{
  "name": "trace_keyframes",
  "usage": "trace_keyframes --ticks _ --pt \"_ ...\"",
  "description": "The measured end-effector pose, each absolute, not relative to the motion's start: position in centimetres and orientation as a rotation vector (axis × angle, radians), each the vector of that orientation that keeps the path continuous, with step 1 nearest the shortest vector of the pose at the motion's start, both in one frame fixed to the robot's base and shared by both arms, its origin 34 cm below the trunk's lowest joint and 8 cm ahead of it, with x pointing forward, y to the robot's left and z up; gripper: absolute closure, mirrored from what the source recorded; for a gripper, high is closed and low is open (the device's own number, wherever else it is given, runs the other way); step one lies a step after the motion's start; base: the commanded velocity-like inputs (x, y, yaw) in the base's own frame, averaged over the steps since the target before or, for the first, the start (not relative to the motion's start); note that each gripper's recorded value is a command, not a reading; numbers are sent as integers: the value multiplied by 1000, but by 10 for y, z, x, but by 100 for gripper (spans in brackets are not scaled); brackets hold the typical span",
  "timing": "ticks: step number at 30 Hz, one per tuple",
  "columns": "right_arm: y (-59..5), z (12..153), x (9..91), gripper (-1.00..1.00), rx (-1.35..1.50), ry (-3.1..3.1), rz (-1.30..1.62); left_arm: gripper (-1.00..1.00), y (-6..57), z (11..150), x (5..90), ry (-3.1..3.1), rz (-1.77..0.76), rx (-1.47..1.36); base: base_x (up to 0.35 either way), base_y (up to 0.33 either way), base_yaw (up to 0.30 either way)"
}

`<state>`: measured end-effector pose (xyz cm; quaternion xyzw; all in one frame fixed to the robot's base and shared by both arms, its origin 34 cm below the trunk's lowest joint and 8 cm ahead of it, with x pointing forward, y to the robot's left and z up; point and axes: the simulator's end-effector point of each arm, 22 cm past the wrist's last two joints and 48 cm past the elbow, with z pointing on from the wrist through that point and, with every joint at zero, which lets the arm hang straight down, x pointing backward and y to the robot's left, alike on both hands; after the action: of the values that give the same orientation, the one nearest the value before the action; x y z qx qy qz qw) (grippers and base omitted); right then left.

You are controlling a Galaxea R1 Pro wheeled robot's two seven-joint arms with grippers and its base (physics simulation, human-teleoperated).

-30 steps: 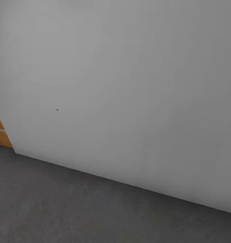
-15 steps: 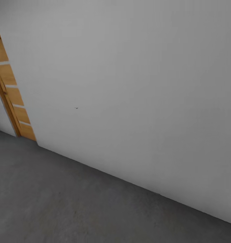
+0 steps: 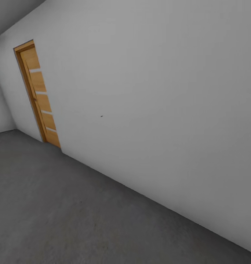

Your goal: Move the two storage containers from the living room to the garage. In the garage, place one container on the floor and stack the other container on top of it (either order is fine).

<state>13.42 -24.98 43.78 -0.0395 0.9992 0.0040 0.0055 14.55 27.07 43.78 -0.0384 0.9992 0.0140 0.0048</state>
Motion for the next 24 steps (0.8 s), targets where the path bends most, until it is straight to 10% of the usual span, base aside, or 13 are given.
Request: trace_keyframes --ticks 24 --pt "-250 438 134 -100 -126 3128 7 -100 271 438 146 3129 44 -121 0 0 300"
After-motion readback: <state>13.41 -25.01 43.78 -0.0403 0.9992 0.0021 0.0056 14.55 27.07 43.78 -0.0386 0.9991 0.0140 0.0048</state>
